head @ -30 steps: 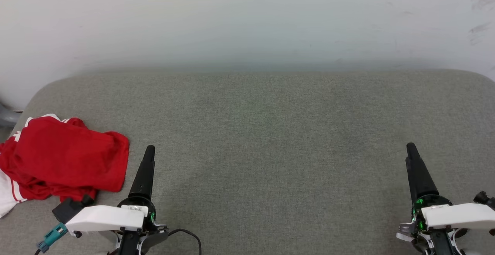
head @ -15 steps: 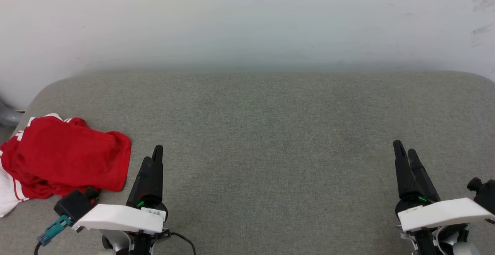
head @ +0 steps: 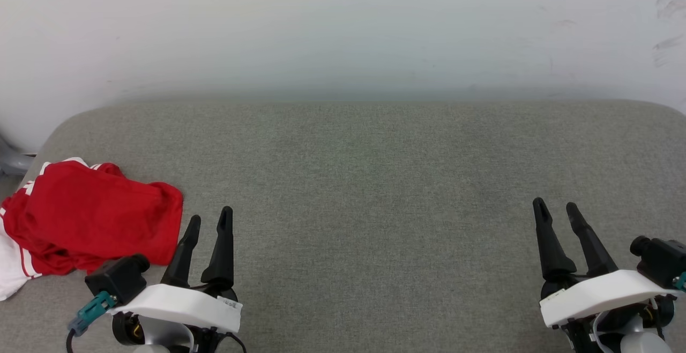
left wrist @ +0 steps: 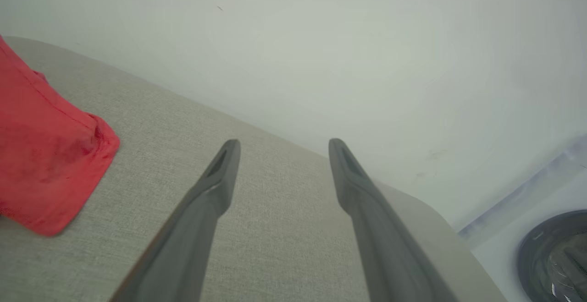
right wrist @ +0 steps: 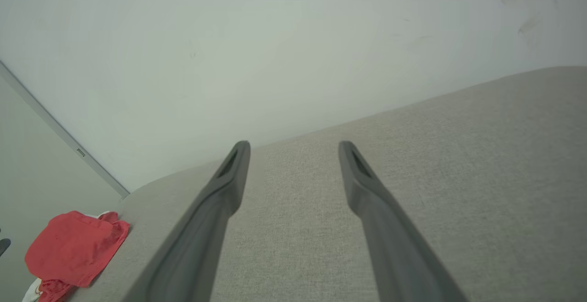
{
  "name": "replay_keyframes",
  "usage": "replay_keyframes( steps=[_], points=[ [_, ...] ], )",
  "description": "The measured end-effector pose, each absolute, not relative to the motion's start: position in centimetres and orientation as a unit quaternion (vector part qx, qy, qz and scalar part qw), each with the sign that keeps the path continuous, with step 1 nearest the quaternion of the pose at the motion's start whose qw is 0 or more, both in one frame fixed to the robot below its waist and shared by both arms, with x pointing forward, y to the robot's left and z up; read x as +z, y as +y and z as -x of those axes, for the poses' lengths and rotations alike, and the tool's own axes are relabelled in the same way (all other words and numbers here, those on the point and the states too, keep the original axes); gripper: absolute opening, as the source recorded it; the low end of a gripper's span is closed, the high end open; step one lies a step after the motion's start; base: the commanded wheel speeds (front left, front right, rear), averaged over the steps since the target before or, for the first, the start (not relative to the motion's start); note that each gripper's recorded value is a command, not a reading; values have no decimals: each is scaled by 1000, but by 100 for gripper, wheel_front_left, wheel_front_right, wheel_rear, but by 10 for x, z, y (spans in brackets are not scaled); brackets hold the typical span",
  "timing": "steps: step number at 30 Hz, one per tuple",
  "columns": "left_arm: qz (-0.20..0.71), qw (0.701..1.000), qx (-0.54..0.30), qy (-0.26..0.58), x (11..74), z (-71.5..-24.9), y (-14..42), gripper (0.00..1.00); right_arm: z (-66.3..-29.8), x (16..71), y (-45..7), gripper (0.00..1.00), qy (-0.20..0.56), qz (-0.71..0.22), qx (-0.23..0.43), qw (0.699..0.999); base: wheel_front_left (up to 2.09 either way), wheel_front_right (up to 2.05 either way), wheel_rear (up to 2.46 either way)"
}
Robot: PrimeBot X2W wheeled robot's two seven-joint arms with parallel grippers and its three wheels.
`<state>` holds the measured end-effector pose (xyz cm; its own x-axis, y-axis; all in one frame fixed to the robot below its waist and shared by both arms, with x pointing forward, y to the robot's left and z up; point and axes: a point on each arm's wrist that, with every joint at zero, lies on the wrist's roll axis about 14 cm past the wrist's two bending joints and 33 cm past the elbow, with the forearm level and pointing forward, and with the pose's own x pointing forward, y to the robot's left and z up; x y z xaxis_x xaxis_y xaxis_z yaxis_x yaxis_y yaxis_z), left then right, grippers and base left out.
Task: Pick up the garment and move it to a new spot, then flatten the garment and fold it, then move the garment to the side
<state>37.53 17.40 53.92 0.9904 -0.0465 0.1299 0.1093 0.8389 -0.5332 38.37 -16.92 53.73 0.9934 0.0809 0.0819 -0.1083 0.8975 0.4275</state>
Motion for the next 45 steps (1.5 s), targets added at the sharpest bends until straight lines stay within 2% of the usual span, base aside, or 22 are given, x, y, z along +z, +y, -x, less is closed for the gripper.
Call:
replay_keyframes(
  steps=[19,45],
  points=[
    [157,985,-48,-61,536,-372,169,100,-382,534,-175,100,-17,-110,43,993,0,0,0],
    [52,995,-50,-66,529,-369,167,100,-379,544,-182,100,-38,-19,33,999,0,0,0]
  ],
)
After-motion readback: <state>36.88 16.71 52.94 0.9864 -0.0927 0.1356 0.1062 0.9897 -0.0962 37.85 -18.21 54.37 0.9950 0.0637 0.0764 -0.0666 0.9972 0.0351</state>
